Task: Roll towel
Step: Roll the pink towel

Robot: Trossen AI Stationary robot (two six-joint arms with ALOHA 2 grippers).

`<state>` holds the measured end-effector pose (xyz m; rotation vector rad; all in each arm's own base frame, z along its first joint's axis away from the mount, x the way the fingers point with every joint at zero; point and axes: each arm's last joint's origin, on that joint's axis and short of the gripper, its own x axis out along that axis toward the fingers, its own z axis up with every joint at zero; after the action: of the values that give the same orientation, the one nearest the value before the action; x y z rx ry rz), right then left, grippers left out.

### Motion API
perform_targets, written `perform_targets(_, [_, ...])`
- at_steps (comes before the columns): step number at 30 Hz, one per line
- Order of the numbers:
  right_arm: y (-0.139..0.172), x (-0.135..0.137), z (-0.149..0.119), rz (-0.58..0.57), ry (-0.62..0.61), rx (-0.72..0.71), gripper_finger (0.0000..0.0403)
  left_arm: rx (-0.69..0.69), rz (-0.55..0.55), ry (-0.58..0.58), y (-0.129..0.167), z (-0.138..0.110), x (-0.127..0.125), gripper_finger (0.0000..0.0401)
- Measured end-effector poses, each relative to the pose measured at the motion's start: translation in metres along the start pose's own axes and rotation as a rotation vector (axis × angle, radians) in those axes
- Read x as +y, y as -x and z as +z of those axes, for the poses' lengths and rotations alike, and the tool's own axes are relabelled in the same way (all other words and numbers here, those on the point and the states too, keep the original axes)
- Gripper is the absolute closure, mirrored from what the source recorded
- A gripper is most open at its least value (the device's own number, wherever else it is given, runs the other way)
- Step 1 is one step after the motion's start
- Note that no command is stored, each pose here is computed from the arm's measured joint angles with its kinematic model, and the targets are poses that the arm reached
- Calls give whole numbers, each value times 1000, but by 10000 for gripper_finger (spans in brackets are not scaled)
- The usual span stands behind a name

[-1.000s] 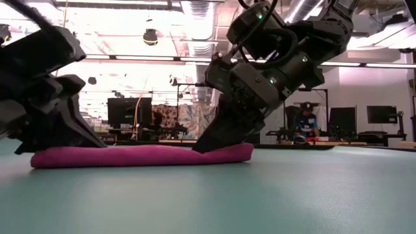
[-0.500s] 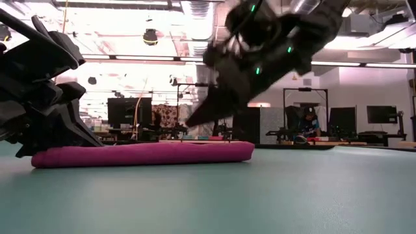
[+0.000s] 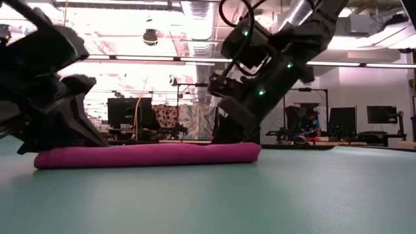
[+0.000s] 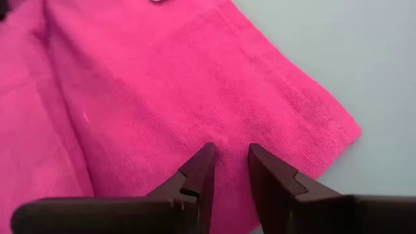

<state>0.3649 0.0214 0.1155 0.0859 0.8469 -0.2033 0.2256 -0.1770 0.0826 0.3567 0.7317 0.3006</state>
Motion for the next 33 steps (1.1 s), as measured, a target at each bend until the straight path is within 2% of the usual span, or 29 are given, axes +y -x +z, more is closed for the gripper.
perform_targets(4, [7,26,-13,-39,-33,42,287,-4,-15,-116,-2,16,-2,401])
perform_targets(9, [20,65,-32,-112,-140,22,287,-3,-29,-213,-5,24,-2,401])
perform_targets(17, [46,121,-62,-123,-353,-89,287,12,-41,-268,-7,25,0,401])
perform_targets(22, [58,137,-78,-163,-427,-148,287,6,-38,-297,-7,26,0,401])
perform_targets(25, [61,139,-81,-192,-410,-181,287,-7,-55,-301,-7,27,-1,401])
perform_targets(29, [67,139,-75,-224,-296,-232,287,-23,-73,-282,-8,30,-2,401])
perform_targets(33, [98,148,-52,-260,-162,-368,287,-19,-82,-262,-8,29,-2,401])
